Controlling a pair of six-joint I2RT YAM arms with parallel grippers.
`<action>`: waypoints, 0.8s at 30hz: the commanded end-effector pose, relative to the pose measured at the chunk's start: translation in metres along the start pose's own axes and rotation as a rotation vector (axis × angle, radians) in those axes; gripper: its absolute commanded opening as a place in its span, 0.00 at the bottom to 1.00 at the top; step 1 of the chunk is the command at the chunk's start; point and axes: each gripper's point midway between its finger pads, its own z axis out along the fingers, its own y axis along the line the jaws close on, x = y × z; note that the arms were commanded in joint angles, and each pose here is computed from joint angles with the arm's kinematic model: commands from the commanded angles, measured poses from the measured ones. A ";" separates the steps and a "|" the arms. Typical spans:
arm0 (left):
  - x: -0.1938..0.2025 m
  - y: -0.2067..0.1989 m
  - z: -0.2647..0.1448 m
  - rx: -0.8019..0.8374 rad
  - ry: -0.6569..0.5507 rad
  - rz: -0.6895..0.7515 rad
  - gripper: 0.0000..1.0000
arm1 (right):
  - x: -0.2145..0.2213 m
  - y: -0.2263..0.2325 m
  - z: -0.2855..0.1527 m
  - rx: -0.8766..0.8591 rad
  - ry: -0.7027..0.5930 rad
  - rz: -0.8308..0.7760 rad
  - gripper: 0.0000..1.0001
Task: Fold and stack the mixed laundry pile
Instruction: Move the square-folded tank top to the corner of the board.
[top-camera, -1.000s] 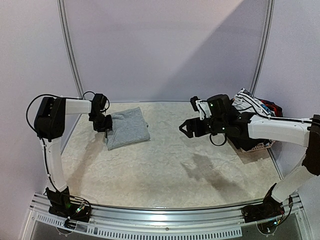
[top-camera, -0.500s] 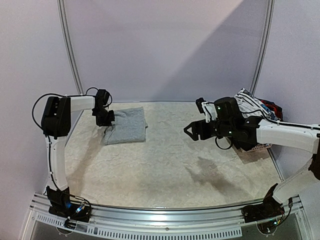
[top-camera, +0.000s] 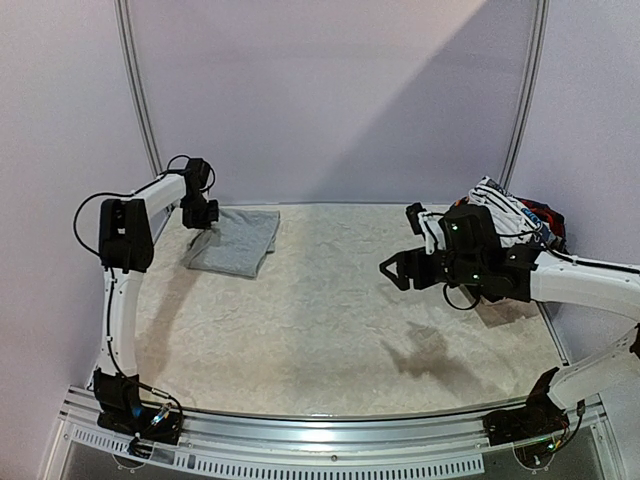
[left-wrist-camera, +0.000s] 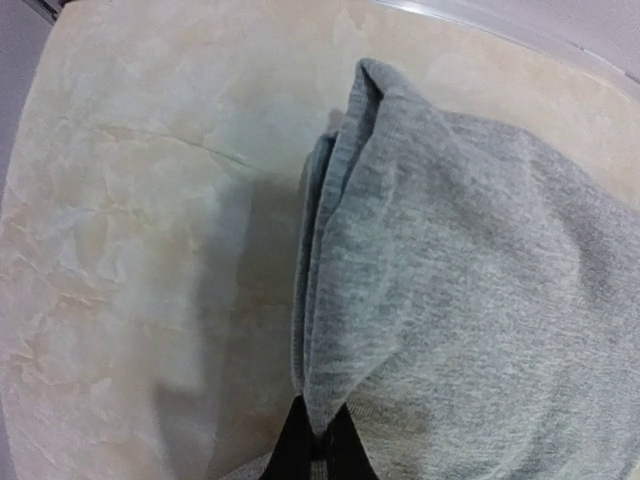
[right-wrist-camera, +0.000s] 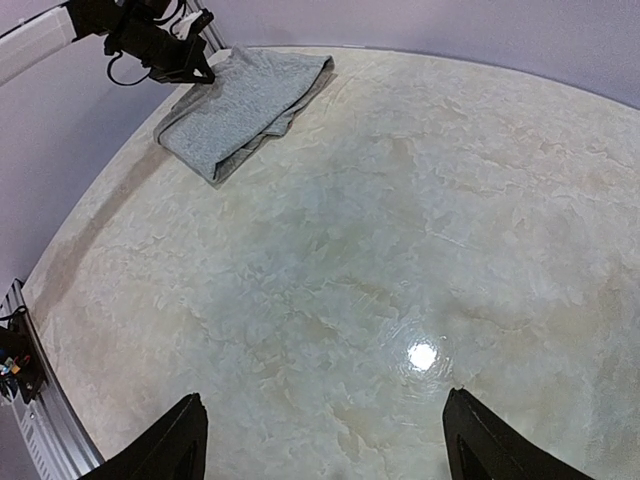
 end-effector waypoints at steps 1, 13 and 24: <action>-0.004 0.025 0.005 -0.066 0.029 0.040 0.00 | 0.002 -0.001 -0.005 0.005 -0.018 0.008 0.82; -0.043 0.061 -0.009 -0.128 -0.063 0.003 0.00 | 0.008 -0.009 -0.002 0.042 -0.010 0.010 0.82; -0.069 0.096 -0.017 -0.208 -0.146 -0.014 0.00 | 0.011 -0.012 0.003 0.055 0.009 0.014 0.82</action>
